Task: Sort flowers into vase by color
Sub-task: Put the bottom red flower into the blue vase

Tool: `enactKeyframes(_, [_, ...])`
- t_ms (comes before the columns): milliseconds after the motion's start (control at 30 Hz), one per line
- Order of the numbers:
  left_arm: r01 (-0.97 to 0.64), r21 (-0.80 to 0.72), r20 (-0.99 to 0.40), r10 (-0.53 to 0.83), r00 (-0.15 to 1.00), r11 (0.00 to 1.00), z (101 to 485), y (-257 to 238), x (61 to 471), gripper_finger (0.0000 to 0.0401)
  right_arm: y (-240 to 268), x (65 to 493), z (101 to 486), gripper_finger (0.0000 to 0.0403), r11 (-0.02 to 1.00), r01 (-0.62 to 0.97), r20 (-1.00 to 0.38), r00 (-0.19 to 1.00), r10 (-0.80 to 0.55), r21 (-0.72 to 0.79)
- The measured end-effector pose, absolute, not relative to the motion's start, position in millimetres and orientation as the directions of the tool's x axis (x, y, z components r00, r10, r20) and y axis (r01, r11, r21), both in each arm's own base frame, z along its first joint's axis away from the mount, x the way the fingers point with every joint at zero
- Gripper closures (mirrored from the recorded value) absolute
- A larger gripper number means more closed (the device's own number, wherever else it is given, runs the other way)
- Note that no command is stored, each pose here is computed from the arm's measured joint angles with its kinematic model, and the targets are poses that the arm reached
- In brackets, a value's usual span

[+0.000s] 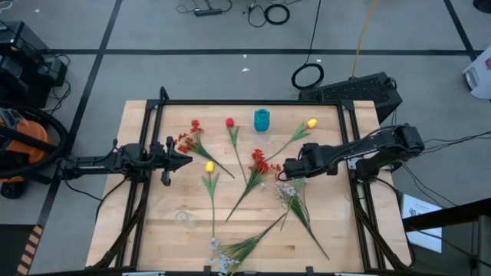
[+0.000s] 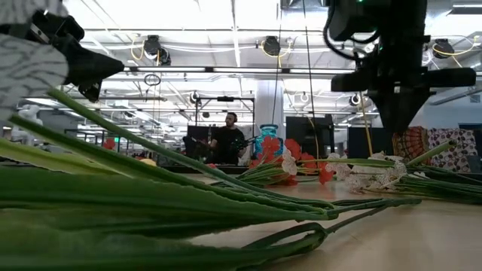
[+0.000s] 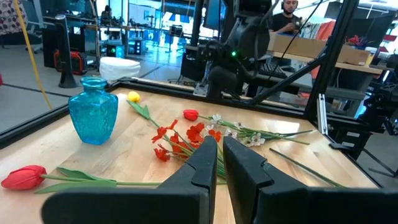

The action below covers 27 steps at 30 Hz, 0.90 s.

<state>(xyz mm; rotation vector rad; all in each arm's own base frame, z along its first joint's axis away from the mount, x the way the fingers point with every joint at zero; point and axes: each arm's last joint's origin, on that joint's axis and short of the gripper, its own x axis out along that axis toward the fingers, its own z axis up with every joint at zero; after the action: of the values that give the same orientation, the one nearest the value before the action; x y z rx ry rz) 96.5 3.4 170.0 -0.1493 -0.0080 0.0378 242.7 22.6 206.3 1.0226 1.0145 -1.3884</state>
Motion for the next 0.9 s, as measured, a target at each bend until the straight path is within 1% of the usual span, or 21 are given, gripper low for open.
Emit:
enactKeyframes(167, [-0.037,-0.149,0.005,0.039,0.999,0.988,170.0,3.4,96.5,0.0367,19.8,248.9,191.2,0.0315,-0.061,0.997,-0.963,-0.066,-0.261,-0.052])
enactKeyframes(267, [-0.038,-0.149,0.004,0.039,0.999,0.988,170.0,3.5,96.5,0.0367,17.9,249.2,179.2,0.0304,-0.068,0.998,-0.967,-0.024,-0.254,-0.007])
enactKeyframes(367, [-0.037,-0.149,0.003,0.038,0.999,0.988,169.9,3.4,96.5,0.0367,17.0,247.3,164.3,0.0298,-0.084,0.996,-0.974,0.015,-0.225,0.035])
enactKeyframes(500, [-0.037,-0.149,0.003,0.038,0.999,0.988,169.8,3.4,96.5,0.0367,16.2,238.5,151.1,0.0298,-0.147,0.989,-0.974,-0.006,-0.226,0.028])
enactKeyframes(567, [-0.037,-0.149,0.003,0.038,0.999,0.988,169.8,3.4,96.5,0.0367,16.8,236.8,149.2,0.0298,-0.160,0.987,-0.974,-0.011,-0.228,0.026])
enactKeyframes(667, [-0.037,-0.149,0.002,0.038,0.999,0.988,169.8,3.4,96.5,0.0367,17.0,236.1,148.2,0.0298,-0.152,0.988,-0.974,-0.012,-0.228,0.023])
enactKeyframes(767, [-0.037,-0.149,0.002,0.038,0.999,0.988,169.8,3.4,96.5,0.0367,17.1,238.9,148.2,0.0298,-0.135,0.990,-0.973,0.017,-0.229,0.049])
enactKeyframes(900, [-0.038,-0.149,0.002,0.038,0.999,0.988,169.7,3.4,96.5,0.0367,16.5,239.8,148.3,0.0301,-0.106,0.993,-0.972,0.026,-0.234,0.052])
